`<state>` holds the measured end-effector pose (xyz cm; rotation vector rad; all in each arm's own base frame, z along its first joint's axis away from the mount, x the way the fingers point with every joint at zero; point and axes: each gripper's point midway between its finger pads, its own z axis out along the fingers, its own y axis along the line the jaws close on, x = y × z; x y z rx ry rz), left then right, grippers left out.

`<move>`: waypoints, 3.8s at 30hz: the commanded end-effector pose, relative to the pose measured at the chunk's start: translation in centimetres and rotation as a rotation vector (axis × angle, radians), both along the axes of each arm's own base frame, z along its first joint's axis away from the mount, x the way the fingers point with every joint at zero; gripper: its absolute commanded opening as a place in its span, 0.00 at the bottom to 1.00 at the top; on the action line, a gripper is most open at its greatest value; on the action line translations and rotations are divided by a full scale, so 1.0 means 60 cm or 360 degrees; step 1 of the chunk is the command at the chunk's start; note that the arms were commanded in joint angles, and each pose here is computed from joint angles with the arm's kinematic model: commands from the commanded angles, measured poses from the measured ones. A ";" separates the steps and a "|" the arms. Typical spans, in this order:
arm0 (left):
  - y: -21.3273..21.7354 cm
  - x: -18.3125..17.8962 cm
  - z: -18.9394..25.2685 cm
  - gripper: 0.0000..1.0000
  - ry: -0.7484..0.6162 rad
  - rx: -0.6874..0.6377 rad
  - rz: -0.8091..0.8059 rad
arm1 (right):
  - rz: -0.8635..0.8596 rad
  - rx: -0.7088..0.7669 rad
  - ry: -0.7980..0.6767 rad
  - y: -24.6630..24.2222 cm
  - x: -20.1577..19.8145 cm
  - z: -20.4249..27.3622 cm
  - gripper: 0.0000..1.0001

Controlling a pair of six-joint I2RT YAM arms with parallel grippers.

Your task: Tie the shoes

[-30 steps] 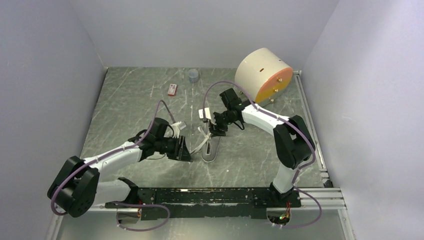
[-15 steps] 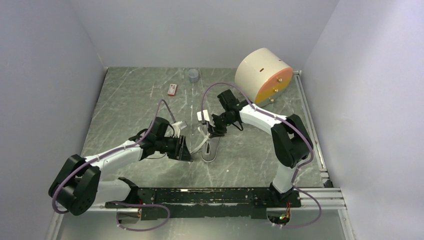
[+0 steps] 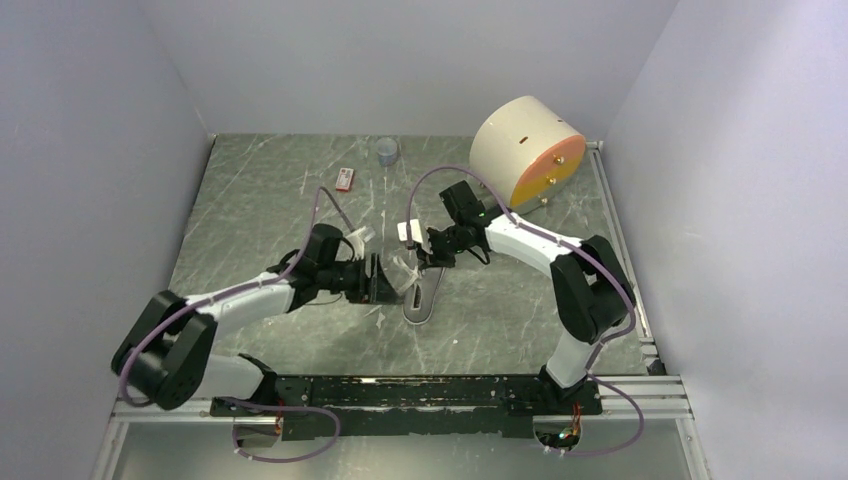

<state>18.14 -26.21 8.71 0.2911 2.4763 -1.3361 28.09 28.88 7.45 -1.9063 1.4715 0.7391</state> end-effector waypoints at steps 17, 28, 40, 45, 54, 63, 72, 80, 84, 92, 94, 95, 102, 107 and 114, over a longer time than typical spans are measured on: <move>-0.081 0.160 0.043 0.47 -0.0080 -0.0148 0.0208 | -0.0077 0.0089 -0.0043 -0.010 -0.016 0.019 0.00; -0.082 0.180 0.018 0.07 -0.0082 -0.0002 0.0172 | -0.0201 0.0054 -0.0066 -0.026 -0.014 0.044 0.00; -0.082 0.148 0.001 0.05 0.0022 -0.0081 0.0158 | -0.0610 -0.0192 0.0141 -0.071 -0.037 0.033 0.00; -0.067 0.145 -0.022 0.05 0.0065 0.0042 0.0175 | -0.0895 -0.0267 0.0251 -0.094 -0.035 0.007 0.00; -0.018 0.138 -0.062 0.05 0.0128 0.0297 0.0310 | -0.1708 -0.0314 0.0602 -0.130 -0.008 -0.027 0.00; 0.000 0.116 -0.082 0.05 0.0175 0.0351 0.0341 | -0.1986 -0.0341 0.1003 -0.143 0.004 -0.048 0.00; 0.015 0.103 -0.107 0.05 0.0185 0.0400 0.0338 | -0.2261 -0.0250 0.0972 -0.205 0.019 -0.084 0.00; 0.026 0.099 -0.108 0.05 0.0143 0.0417 0.0340 | -0.2310 -0.0165 0.0944 -0.220 0.023 -0.085 0.00; 0.015 0.097 -0.101 0.05 0.0151 0.0368 0.0291 | -0.2249 -0.0092 0.0979 -0.203 0.025 -0.074 0.00; 0.020 0.127 -0.071 0.46 0.0039 0.0484 0.0250 | -0.2192 -0.0033 0.0942 -0.195 0.031 -0.013 0.32; 0.038 0.140 -0.046 0.86 -0.0077 0.0552 0.0307 | -0.2177 -0.0017 0.0905 -0.198 0.031 0.010 0.52; 0.050 0.148 -0.027 0.89 -0.0157 0.0587 0.0351 | -0.2165 -0.0016 0.0897 -0.199 0.029 0.018 0.58; 0.036 0.083 0.023 0.76 -0.0283 0.0333 0.0122 | -0.1981 0.0058 0.0955 -0.180 -0.004 0.060 0.63; 0.007 0.033 0.046 0.80 -0.0279 0.0028 -0.0019 | -0.1900 0.0119 0.1020 -0.168 -0.027 0.073 0.63; -0.037 0.006 0.027 0.73 -0.0250 0.0097 -0.0207 | -0.1841 0.0179 0.1047 -0.159 -0.035 0.105 0.63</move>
